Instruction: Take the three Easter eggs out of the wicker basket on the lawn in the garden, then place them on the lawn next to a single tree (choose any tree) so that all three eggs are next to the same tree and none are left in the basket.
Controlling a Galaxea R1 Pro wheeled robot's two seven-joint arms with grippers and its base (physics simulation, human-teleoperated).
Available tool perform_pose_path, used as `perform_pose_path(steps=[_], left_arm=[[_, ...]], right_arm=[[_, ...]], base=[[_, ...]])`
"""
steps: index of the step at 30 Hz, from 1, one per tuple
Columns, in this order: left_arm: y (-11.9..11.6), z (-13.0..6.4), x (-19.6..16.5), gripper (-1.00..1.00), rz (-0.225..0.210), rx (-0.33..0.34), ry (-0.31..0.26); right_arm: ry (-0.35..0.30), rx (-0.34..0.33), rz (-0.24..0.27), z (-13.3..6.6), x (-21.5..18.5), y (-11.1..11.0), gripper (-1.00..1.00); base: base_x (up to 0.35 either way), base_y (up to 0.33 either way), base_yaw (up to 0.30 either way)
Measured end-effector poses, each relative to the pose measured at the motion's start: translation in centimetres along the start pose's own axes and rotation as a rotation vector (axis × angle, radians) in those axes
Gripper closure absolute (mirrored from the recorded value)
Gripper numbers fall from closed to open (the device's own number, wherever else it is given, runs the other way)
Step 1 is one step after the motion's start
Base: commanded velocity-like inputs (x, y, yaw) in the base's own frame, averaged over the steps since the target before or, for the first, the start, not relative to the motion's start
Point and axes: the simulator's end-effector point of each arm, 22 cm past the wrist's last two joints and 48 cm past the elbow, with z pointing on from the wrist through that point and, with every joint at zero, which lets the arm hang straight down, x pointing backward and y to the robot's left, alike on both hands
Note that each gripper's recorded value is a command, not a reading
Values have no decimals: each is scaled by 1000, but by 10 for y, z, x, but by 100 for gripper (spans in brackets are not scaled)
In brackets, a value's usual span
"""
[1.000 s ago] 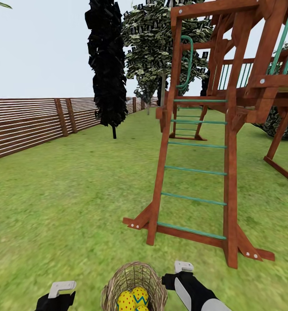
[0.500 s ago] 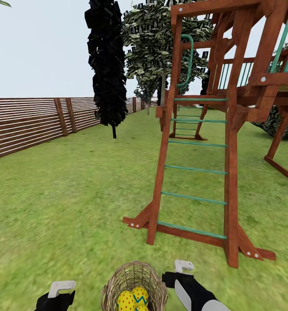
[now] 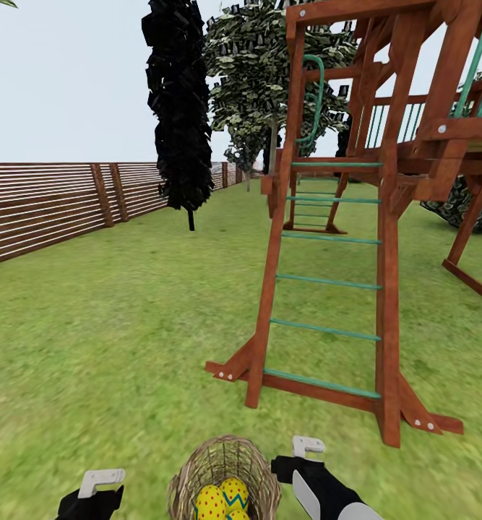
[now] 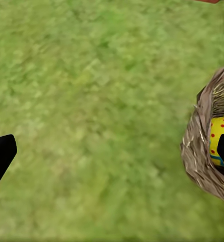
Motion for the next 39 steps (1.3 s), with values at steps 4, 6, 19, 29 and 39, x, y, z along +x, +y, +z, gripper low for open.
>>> perform_pose_path(steps=[4,6,19,29,39], left_arm=[[2,4,3,-100,-6,-5,0],[3,6,4,-100,-9,-8,0],[2,20,15,-100,-12,-11,-1],[0,32,26,-100,-13,-10,-3],[-2,45,43,-100,-13,-10,3]], right_arm=[[1,-1,0,5,2,0,-100],[1,-1,0,7,3,0,-100],[1,-1,0,23,11,-2,-100],[1,-1,0,36,17,-3,-100],[0,-1,0,49,25,-4,-100]], base=[[0,0,0],[0,0,0],[0,0,0],[0,0,0],[0,0,0]])
